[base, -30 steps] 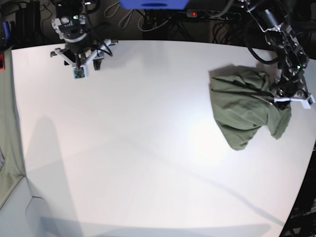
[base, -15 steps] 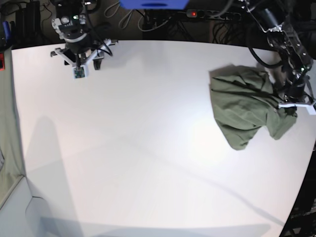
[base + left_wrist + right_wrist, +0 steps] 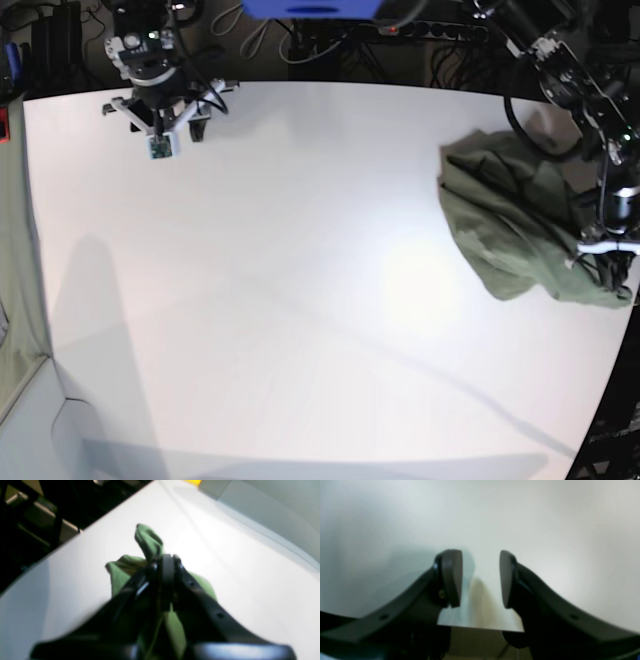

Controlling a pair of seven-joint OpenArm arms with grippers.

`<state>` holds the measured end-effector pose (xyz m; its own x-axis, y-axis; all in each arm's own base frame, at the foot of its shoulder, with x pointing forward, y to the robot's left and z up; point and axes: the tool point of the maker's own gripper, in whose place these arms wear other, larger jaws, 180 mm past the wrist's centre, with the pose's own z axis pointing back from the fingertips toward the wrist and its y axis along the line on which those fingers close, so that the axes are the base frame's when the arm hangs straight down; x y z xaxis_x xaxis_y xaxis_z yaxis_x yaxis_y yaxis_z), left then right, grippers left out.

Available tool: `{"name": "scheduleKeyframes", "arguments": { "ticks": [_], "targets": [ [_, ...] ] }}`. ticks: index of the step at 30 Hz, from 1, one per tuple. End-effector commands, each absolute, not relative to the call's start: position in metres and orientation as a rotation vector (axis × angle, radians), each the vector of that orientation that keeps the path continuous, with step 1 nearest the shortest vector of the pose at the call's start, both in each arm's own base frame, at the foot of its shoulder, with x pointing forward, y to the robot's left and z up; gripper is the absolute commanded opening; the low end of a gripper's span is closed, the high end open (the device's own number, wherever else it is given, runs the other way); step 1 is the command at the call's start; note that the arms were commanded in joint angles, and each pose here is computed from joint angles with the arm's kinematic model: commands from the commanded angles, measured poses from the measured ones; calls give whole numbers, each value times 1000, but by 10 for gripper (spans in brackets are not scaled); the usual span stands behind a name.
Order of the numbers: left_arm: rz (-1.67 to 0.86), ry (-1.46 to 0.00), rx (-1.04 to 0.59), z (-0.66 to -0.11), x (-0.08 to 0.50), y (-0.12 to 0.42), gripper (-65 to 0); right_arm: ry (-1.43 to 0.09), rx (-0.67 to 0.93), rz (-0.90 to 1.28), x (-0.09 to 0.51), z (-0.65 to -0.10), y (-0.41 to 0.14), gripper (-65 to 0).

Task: Layout the t-shirt on the table in an organized manner, then fold the t-shirt properly
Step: 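Lift the grasped shirt with the left gripper and drag it across the table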

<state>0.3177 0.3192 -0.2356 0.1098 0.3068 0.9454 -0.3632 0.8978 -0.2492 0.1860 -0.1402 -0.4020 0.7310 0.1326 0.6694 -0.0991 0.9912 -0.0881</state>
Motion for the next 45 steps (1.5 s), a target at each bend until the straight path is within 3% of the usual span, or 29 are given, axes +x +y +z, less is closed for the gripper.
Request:
{"name": "scheduleKeyframes", "arguments": {
  "ticks": [1, 14, 18, 23, 25, 27, 30, 34, 39, 45],
  "targets": [
    [434, -1473, 50, -205, 326, 310, -646, -778, -47, 133, 192, -394, -140, -395],
    [121, -1653, -172, -126, 383, 196, -646, -777, -58, 134, 190, -393, -144, -395],
    [-3, -1639, -252, -124, 397, 136, -641, -773, -59, 135, 189, -394, -144, -395],
    [-292, -1487, -280, -166, 429, 20, -635, -718, -62, 134, 179, -400, -145, -395],
    [-383, -1384, -269, -196, 448, -19, -582, -710, -61, 134, 176, -402, -145, -395],
    [-425, -1273, -259, -230, 464, -42, -487, -708, -61, 134, 175, -402, -145, -395],
    [-408, -1142, -245, -267, 486, -42, -257, -696, -62, 132, 172, -404, -145, -395],
    [-347, -1180, -314, -251, 487, -40, -20, -680, -61, 128, 168, -406, -145, -395],
    [-289, -1262, -327, -238, 460, -6, 0, -672, -60, 128, 165, -407, -145, -396],
    [-307, -1206, -250, -277, 416, 37, 0, -675, -60, 129, 165, -407, -145, -396]
  ]
}}
